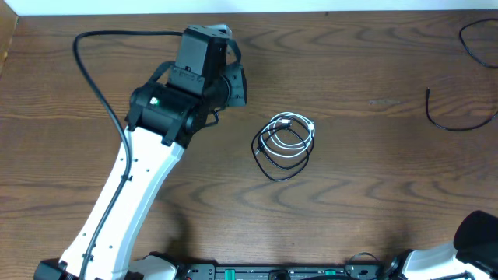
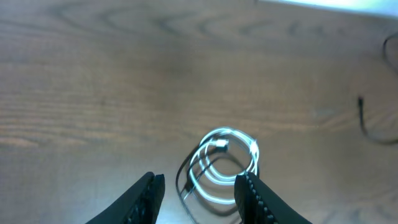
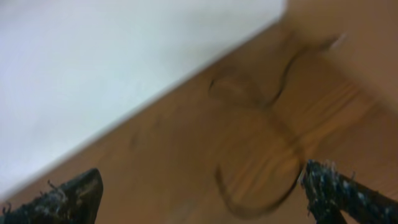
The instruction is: Untangle cables
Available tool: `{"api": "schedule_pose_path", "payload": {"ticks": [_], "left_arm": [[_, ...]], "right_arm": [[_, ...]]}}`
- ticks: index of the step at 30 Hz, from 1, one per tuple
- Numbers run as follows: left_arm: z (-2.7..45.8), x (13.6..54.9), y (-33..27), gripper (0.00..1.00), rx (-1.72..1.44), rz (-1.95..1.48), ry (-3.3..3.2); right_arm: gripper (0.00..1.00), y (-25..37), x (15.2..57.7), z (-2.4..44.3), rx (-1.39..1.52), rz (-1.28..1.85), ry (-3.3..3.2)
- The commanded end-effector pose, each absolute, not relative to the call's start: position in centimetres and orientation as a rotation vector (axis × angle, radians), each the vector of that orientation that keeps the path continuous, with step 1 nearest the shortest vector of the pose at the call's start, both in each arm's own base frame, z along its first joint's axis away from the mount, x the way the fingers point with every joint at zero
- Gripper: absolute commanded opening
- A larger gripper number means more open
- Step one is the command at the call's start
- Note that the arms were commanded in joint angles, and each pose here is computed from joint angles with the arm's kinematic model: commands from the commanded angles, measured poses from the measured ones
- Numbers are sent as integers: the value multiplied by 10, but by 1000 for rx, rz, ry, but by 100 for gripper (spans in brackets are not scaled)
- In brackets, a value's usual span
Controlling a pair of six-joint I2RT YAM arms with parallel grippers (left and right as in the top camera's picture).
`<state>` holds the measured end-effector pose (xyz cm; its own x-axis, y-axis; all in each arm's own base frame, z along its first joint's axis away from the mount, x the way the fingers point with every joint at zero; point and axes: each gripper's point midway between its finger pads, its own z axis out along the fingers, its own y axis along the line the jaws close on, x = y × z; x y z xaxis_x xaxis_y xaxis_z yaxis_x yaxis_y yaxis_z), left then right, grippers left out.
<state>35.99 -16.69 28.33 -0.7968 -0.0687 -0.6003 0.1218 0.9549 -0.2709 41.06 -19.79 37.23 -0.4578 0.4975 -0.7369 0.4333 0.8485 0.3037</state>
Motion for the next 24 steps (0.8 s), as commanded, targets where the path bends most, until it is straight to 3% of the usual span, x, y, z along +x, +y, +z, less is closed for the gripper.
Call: {"api": "schedule_pose_path", "payload": {"ticks": [1,18,24], "left_arm": [[261,352,-181,43,161,-448,2548],[102,328,-257,42,947,-526,2793],[55,330,-262,43,1021,-457,2851]], "right_arm": [[99,-157,423,342,512,274,2247],[99,-88,416,314,293,358,2440],[99,-86,410,310,304,370,2466]]}}
